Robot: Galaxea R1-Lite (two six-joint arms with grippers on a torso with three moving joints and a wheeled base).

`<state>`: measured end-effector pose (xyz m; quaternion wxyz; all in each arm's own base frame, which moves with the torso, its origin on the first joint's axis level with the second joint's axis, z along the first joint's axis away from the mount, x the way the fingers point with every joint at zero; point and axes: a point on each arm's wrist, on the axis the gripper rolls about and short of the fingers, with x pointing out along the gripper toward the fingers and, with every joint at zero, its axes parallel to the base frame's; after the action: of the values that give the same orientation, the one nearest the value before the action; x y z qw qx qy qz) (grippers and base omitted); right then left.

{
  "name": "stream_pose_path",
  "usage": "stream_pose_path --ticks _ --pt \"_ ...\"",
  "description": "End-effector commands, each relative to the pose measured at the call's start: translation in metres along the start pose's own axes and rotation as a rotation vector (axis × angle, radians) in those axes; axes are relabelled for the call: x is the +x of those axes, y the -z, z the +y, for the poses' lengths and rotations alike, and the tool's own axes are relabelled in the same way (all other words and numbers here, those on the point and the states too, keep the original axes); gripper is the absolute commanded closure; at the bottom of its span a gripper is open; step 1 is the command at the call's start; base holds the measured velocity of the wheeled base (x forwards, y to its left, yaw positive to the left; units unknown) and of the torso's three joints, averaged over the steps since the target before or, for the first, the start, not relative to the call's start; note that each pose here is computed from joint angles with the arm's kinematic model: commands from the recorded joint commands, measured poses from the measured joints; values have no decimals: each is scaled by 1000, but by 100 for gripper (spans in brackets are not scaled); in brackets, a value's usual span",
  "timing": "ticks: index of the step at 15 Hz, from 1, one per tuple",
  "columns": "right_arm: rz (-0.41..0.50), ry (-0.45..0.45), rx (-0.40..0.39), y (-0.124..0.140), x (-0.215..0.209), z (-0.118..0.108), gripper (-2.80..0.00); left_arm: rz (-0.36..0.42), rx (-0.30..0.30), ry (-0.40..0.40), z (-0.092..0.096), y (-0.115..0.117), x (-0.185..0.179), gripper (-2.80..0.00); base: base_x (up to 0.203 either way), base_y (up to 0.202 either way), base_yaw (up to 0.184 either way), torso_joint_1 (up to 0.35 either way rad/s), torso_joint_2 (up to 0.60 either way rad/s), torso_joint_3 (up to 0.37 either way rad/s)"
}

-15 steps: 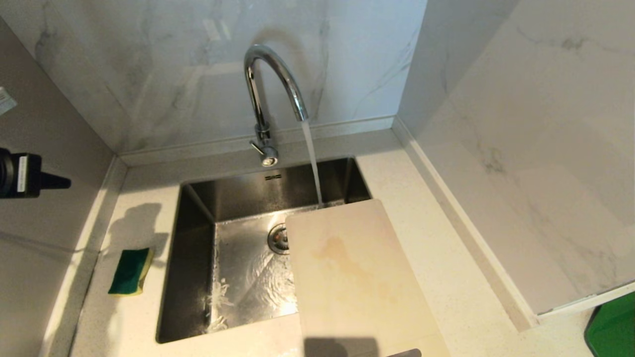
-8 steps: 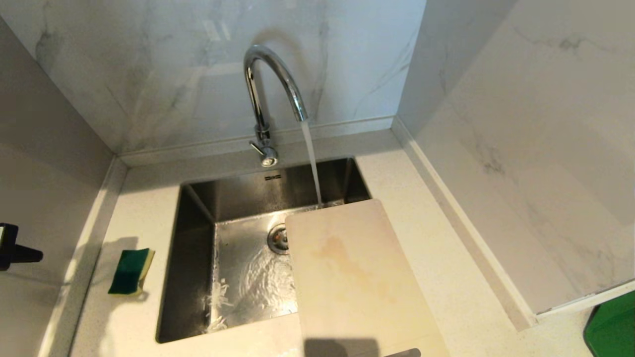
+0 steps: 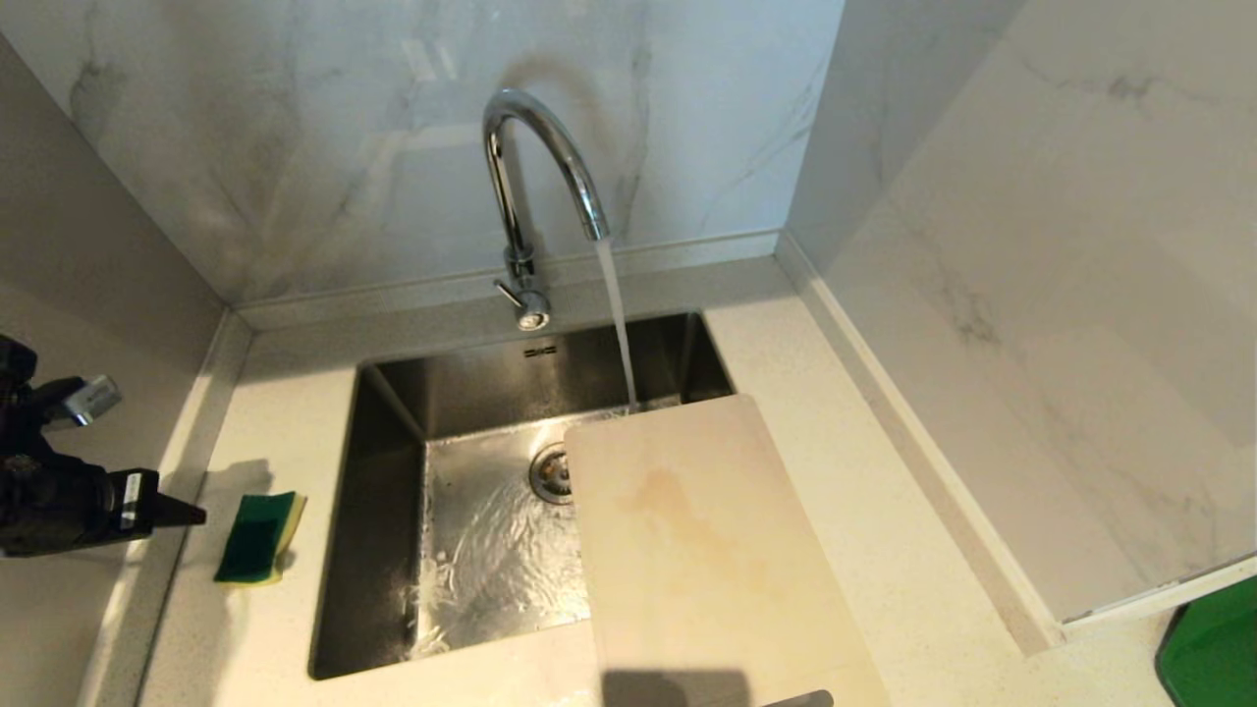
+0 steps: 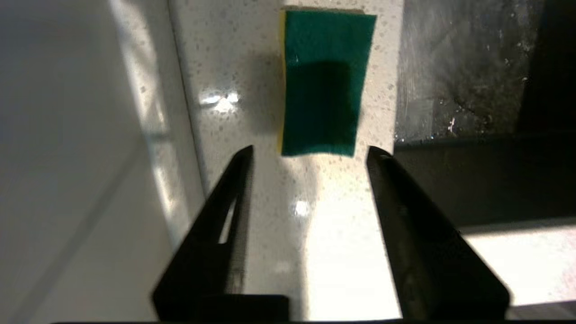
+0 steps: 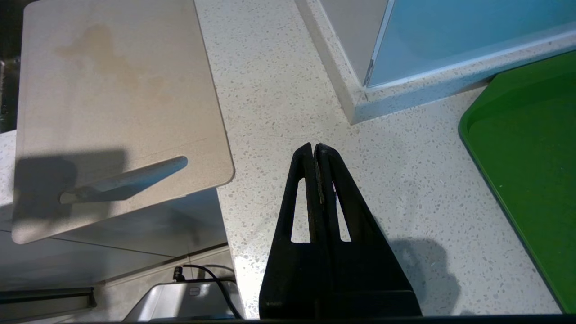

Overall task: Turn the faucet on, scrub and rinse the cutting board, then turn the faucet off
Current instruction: Pick up the cleaning cloth

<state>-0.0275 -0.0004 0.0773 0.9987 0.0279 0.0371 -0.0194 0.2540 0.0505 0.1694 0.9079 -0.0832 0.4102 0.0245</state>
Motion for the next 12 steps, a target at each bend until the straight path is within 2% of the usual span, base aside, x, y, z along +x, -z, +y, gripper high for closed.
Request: stream_pose_path --ticks 1,4,9,12 --pt "1 0 0 0 0 0 0 68 -15 2 4 3 22 -280 0 0 0 0 0 0" --pt "0 0 0 0 0 0 0 104 -26 30 5 6 33 -280 0 0 0 0 0 0" --pt "1 0 0 0 0 0 0 66 -16 42 6 -3 42 -280 0 0 0 0 0 0" --pt "0 0 0 0 0 0 0 82 -15 45 7 -2 55 -280 0 0 0 0 0 0"
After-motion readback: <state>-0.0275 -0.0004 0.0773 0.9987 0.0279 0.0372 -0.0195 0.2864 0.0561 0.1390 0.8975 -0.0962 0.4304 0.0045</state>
